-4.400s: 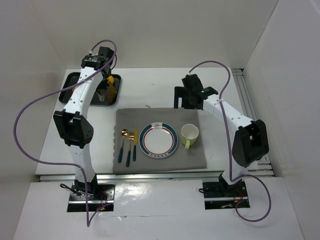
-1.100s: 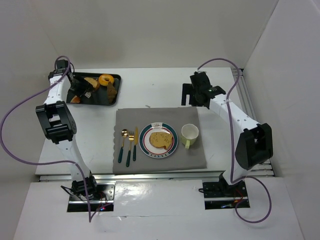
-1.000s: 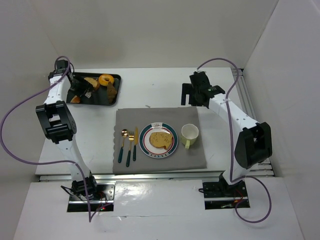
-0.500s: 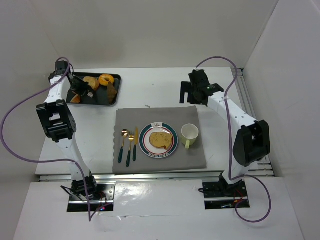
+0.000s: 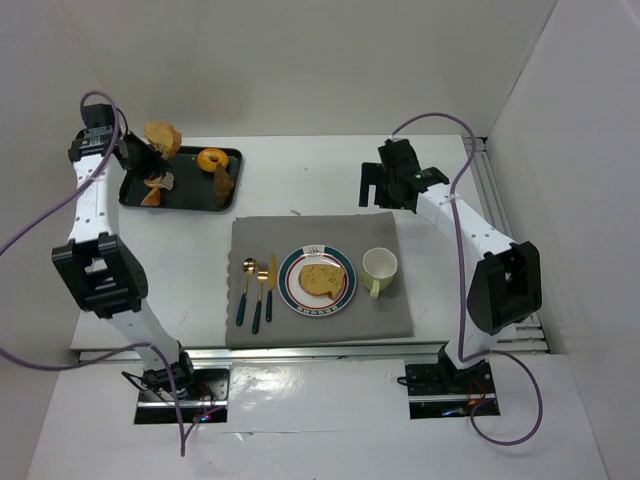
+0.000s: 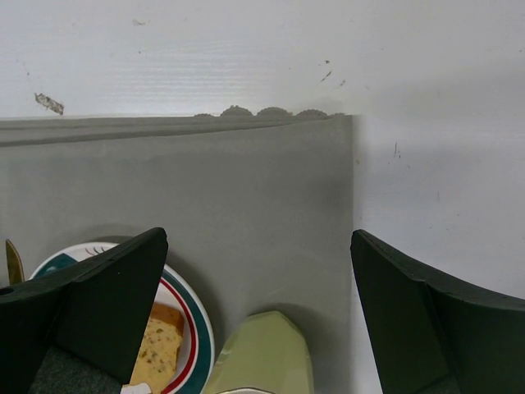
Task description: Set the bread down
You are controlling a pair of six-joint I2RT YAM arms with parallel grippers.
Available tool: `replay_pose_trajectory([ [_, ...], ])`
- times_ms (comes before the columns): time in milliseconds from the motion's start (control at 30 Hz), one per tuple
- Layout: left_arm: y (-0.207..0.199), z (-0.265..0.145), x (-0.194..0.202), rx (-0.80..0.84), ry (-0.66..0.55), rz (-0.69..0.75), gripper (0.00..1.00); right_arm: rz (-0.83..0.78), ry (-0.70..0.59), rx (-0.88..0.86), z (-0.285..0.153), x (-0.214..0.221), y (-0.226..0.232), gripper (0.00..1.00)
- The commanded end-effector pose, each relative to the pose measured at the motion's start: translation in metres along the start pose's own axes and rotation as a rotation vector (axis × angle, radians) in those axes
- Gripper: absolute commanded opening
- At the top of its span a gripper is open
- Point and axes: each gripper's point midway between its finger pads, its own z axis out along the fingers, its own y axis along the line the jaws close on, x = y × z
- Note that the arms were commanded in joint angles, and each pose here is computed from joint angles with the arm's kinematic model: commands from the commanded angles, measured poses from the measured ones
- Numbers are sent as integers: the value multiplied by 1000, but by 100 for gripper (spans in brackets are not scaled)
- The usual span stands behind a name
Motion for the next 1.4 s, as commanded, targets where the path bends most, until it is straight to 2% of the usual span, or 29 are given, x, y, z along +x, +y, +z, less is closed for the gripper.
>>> replay_pose_trajectory([
  [0,-20,-68,2,58,-98,164,0,34,-108,-47,-32,-29,4,100],
  [100,-41,-102,50,118,-52,347,0,38,-132,-30,-41,-29,-3,100],
  [133,-47,-103,88,133,26,420,0,39,-134,-21,-42,-27,-5,100],
  [200,-50,-112,132,157,97,515,0,33,-150,-2,-47,-29,-10,100],
  [267,-46,-126,202,218,224,607,0,36,-167,4,-52,-32,-12,100],
  [333,-43,-138,242,270,285,626,0,48,-192,24,-63,-37,-20,100],
  [367,-34,-150,275,299,333,669,0,52,-208,31,-68,-40,-23,100],
  [467,-22,-172,319,332,436,651,0,64,-260,-2,-87,-50,-20,100],
  [500,-15,-185,345,366,488,684,0,64,-260,-2,-88,-48,-21,100],
  [600,3,-190,378,332,544,690,0,71,-263,4,-90,-47,-25,100],
  [700,20,-184,391,285,579,698,0,67,-251,-3,-89,-41,-25,100],
  [800,16,-181,395,309,584,685,0,75,-240,-11,-89,-34,-26,100],
  [1000,37,-157,401,198,575,705,0,74,-234,1,-89,-27,-30,100],
  [1033,37,-158,403,190,585,715,11,74,-234,1,-89,-27,-30,100],
  [1100,38,-157,407,168,587,742,26,74,-234,1,-89,-27,-30,100],
  [1133,34,-159,411,166,587,763,38,74,-234,1,-89,-27,-30,100],
  [1167,33,-160,411,159,581,773,56,74,-234,1,-89,-27,-30,100],
  [1233,35,-159,406,120,565,772,64,75,-237,10,-89,-27,-32,100],
  [1367,30,-163,400,108,534,784,65,69,-212,19,-80,-21,-32,100],
])
